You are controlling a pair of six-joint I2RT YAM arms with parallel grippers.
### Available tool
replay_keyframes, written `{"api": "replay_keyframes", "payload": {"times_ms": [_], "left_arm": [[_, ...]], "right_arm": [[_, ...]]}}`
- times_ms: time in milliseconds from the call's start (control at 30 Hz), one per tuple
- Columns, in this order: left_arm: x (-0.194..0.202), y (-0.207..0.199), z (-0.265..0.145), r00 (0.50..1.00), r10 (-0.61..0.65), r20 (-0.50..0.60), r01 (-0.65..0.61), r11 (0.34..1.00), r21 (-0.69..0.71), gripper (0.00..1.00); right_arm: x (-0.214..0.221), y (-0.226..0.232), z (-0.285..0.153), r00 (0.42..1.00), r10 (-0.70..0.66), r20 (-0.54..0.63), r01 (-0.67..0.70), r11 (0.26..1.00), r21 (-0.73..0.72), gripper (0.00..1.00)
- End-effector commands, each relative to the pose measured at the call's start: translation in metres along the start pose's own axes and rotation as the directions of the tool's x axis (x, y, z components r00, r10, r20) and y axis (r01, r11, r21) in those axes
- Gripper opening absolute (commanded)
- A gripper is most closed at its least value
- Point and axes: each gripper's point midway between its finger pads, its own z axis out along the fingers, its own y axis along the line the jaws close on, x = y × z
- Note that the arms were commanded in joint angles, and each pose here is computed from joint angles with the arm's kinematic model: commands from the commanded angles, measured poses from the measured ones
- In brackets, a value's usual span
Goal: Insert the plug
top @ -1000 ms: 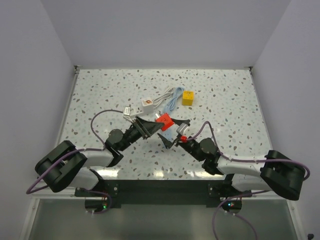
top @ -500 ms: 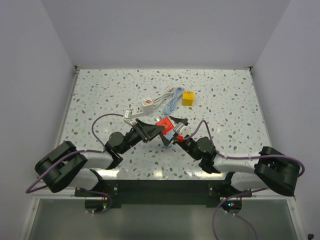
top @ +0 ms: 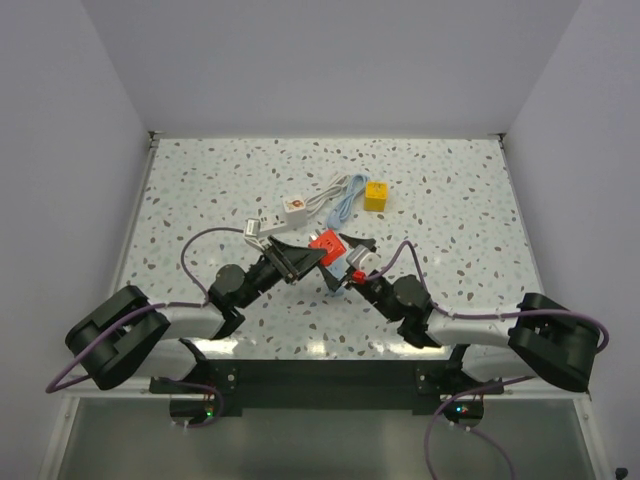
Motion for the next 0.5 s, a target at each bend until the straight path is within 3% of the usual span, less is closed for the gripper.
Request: {"api": "replay_keyframes", "payload": {"times_ms": [0,67,167,400,467], "left_arm": [[-0.022,-0.085,-0.014,0.995,-0.006,0.101,-0.028,0.944,0.329,0.00],[-0.021,-0.089,-0.015,0.996,-0.010,0.093,-0.022,0.940,0.342,0.00],[-0.016,-0.090,-0.012,0.998,0.001,0.063,-0.022,0.938,0.345,0.00],[-0.005,-0.081,-0.010,0.999,0.044,0.008,-0.044,0.947,0.319,0.00],[0.000,-0.079,-0.010,0.998,0.060,-0.017,-0.051,0.945,0.323,0.07]], "right_arm": [[-0.010,-0.007,0.000,1.000,-0.008,0.030,0.007,0.999,0.038,0.79],[-0.011,-0.007,0.000,0.999,-0.007,0.036,0.005,0.999,0.038,0.75],[-0.013,-0.007,0.002,0.999,-0.020,0.045,0.019,0.999,0.034,0.55],[-0.028,-0.011,0.006,0.999,-0.034,0.040,0.032,0.999,0.034,0.26],[-0.041,-0.017,0.004,0.998,-0.012,0.055,0.009,0.998,0.056,0.14]]}}
